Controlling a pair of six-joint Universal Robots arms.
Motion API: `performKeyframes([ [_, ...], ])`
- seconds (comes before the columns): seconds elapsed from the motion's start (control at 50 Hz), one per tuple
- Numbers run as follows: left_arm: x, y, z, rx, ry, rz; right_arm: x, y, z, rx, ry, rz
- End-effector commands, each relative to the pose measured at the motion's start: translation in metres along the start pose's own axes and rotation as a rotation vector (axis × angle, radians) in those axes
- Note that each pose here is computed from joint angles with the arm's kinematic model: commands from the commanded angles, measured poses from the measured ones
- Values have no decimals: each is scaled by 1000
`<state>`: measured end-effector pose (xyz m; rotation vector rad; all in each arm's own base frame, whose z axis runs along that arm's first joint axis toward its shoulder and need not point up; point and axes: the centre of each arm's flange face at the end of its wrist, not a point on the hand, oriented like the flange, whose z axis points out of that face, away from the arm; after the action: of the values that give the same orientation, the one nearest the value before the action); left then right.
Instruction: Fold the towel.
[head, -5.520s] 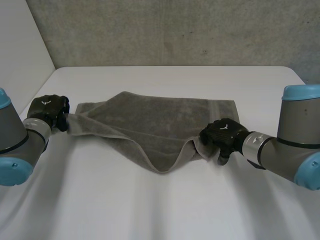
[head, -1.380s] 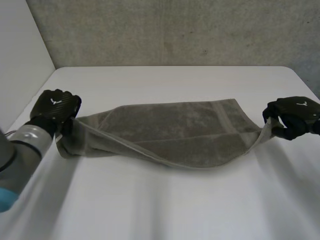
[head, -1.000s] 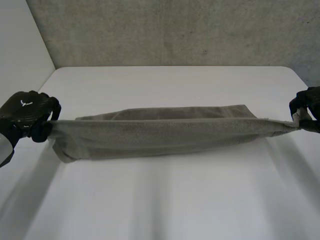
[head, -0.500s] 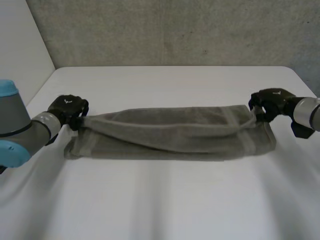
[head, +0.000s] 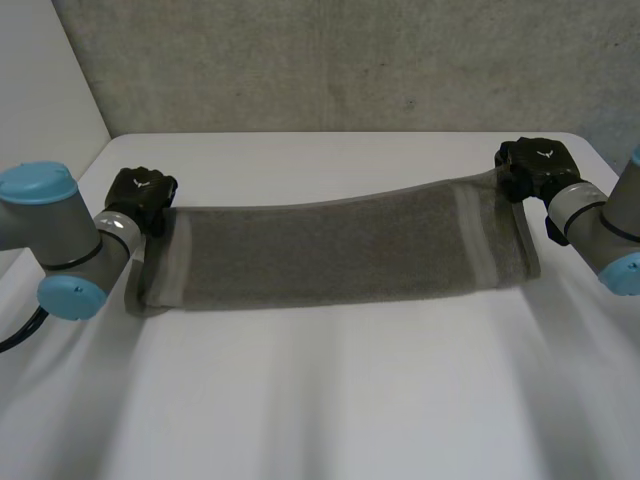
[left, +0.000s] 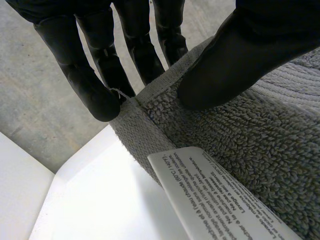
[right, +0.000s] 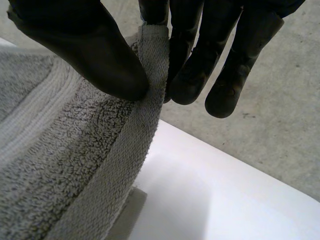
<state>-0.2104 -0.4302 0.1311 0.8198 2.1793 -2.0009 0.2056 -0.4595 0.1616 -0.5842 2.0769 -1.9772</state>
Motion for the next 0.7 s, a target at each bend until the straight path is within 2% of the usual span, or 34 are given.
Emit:
performKeyframes([
  [0.02, 6, 5, 2, 2, -1, 1, -1, 16, 10, 2, 12, -7],
  [0.26, 23, -5, -5, 18, 36, 5, -9, 20, 8, -19, -10, -9],
  [0.3, 25, -13, -8, 31, 39, 6, -9, 13, 6, -12, -9, -14],
  [0.4, 16, -42, -29, 89, 23, 8, -6, -41, -20, 61, -4, -76],
  [0.52, 9, -57, -50, 131, 4, 15, -11, -64, -41, 60, -10, -146],
  [0.6, 10, -55, -72, 107, 22, 14, -22, -65, -68, -35, -61, -200],
  [0.7, 16, -37, -88, 42, 70, 6, -31, -43, -92, -180, -106, -266],
])
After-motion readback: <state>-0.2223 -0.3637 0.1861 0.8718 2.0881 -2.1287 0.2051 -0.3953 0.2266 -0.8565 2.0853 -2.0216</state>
